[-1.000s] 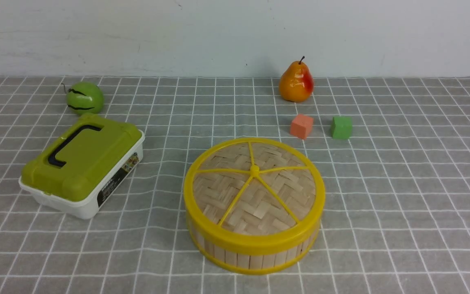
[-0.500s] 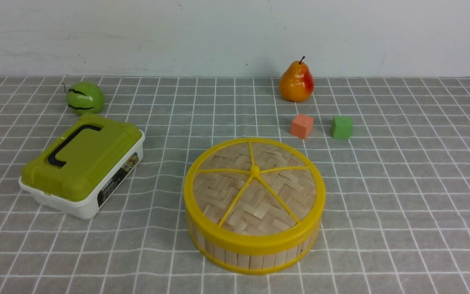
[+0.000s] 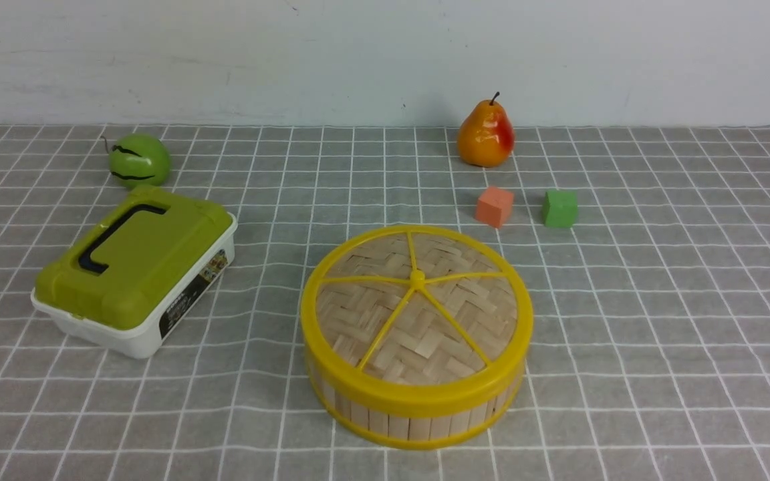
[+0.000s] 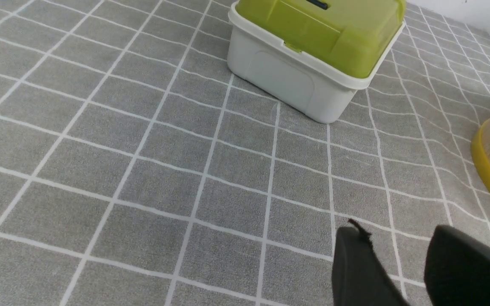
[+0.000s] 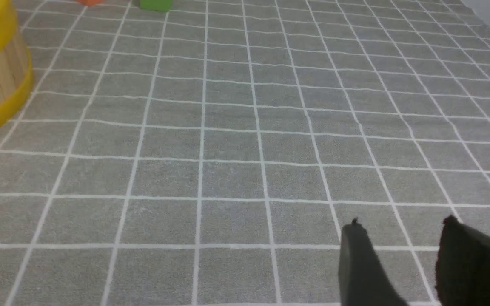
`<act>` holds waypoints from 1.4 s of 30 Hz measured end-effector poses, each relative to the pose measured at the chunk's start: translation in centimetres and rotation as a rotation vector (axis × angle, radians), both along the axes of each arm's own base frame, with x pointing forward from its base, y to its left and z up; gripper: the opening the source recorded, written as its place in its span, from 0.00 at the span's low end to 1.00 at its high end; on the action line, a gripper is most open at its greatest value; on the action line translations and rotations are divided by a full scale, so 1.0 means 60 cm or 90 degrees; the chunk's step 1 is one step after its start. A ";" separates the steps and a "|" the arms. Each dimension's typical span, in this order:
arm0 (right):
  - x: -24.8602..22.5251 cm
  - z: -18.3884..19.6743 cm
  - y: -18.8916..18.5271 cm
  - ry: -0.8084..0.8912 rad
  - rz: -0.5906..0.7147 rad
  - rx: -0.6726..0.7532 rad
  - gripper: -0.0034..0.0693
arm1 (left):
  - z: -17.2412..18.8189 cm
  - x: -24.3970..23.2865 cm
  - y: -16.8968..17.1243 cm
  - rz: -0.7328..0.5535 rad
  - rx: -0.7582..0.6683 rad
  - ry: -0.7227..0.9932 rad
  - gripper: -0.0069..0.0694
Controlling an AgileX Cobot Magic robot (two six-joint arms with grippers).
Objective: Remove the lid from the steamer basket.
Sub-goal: Use the right arm to lift the lid of the steamer
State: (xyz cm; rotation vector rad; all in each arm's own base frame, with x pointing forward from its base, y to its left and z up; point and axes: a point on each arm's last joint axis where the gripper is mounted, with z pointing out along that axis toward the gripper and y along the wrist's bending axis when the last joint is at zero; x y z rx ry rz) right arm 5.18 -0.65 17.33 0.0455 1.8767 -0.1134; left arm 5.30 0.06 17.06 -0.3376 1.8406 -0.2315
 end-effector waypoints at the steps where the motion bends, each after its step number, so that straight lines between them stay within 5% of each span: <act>1: 0.000 0.000 0.000 0.000 0.000 -0.003 0.38 | 0.000 0.000 0.000 0.000 0.000 0.000 0.40; 16: 0.000 0.000 -0.001 0.001 -0.001 -0.009 0.38 | 0.000 0.000 0.000 0.000 0.000 0.000 0.40; 28: 0.001 0.001 0.015 -0.014 0.013 0.169 0.38 | 0.000 0.000 0.000 0.000 0.000 0.000 0.40; 34: 0.002 0.003 0.029 -0.021 0.025 0.332 0.38 | 0.000 0.000 0.000 0.000 0.000 0.000 0.40; 38: 0.002 0.011 0.047 -0.028 0.035 0.594 0.38 | 0.000 0.000 0.000 0.000 0.000 0.000 0.40; 42: 0.003 0.024 0.053 -0.048 0.039 0.751 0.38 | 0.000 0.000 0.000 0.000 0.000 0.000 0.40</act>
